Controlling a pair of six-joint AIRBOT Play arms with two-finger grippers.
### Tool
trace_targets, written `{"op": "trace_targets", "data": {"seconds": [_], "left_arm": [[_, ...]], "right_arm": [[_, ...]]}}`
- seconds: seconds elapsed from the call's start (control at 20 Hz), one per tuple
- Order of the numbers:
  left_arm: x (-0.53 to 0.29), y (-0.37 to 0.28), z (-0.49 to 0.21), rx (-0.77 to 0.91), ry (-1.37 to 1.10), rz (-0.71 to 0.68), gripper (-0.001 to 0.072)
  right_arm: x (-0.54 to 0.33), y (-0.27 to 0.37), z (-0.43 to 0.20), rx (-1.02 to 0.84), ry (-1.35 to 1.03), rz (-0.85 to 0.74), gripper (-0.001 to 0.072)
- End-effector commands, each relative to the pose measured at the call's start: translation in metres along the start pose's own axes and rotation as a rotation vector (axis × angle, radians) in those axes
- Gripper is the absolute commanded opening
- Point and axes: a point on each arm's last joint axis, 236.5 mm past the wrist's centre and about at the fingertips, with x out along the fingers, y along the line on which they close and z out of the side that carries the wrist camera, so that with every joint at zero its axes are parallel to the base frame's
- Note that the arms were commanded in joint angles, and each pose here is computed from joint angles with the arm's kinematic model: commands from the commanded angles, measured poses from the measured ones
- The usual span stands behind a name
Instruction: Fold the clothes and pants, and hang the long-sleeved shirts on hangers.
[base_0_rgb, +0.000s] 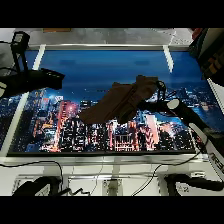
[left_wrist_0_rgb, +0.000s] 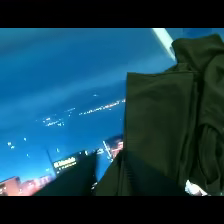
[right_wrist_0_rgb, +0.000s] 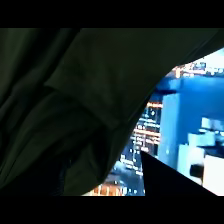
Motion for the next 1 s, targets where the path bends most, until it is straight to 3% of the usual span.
{"op": "trace_targets", "data": {"seconds": [0.0,0.5,0.75,0.95], "left_arm": [[0.004,-0.001,-0.002,-0.011,0.008,-0.011,0.0592],[0.020,0.004,-0.013,-0.027,0.045,-0.015,0.0592],[0.030,0.007,-0.022,-0.038,0.075,-0.019,0.0591],[0.048,0.012,-0.038,-0.090,0.126,-0.025,0.0591]], "right_arm": [[0.026,0.001,0.006,0.110,-0.001,0.021,0.0480],[0.052,0.001,0.022,0.294,0.048,0.056,0.0436],[0.044,0.011,0.020,0.294,0.072,0.085,0.0017],[0.005,0.023,0.048,0.178,-0.010,0.075,0.0013]]}}
